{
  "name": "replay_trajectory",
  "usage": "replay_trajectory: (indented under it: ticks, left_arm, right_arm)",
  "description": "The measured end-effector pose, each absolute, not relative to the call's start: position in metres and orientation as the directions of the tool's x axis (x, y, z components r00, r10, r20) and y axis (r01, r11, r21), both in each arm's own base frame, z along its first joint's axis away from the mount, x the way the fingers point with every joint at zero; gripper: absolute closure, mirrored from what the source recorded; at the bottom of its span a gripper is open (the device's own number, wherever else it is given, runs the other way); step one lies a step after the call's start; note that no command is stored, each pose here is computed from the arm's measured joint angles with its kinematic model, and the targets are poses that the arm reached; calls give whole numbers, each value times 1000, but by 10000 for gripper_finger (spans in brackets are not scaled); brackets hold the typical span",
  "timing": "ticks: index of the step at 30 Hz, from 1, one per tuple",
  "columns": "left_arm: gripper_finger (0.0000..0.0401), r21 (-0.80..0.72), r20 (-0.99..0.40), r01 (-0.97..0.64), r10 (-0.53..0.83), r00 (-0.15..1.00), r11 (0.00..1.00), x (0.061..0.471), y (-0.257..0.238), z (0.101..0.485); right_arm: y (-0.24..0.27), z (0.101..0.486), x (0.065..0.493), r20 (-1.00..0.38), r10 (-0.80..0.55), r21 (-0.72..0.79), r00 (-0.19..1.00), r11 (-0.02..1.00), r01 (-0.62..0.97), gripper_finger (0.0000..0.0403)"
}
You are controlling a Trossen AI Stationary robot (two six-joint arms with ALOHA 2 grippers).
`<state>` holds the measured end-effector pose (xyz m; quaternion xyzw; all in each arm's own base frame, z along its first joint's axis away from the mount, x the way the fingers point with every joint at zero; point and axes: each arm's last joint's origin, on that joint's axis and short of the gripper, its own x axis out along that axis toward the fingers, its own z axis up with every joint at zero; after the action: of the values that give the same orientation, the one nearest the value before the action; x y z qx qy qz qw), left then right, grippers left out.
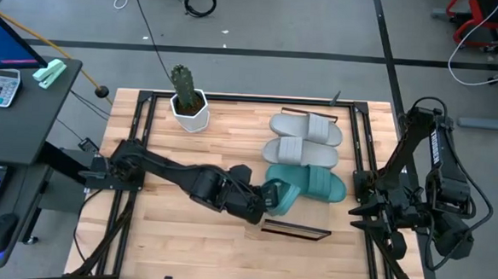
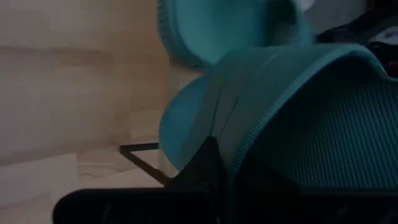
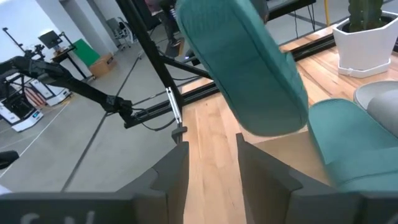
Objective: Pick and place slides into the shelf
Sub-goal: Put the green slide on the shelf
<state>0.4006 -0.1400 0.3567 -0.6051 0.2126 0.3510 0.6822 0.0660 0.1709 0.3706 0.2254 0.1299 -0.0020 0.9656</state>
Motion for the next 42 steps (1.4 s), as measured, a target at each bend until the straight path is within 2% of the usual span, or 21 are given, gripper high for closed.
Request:
replay_trajectory:
  ticks: [10, 25, 29, 32, 38, 42]
  left_arm:
    - [389, -671, -709, -740, 259, 656, 40, 389, -132, 383]
    - [389, -695, -697, -719, 248, 673, 2, 414, -146, 357]
    - [389, -686, -703, -728, 243, 669, 21, 416, -146, 354]
    - [389, -683, -697, -729, 255, 670, 45, 412, -141, 367]
    - [389, -756, -605, -645, 259, 753, 112, 405, -124, 405]
    - [389, -799, -550, -590, 257, 795, 116, 398, -119, 422]
  right_arm:
    - [171, 371, 66, -252, 55, 431, 966, 900, 61, 257]
    - [171, 371, 66, -251, 55, 431, 966, 900, 61, 257]
    - [171, 371, 66, -251, 55, 431, 966, 900, 61, 257]
    - [171, 371, 66, -251, 55, 432, 966, 900, 61, 257]
    - [171, 371, 66, -251, 55, 433, 966, 900, 61, 257]
    - [171, 371, 66, -251, 55, 439, 966, 897, 63, 257]
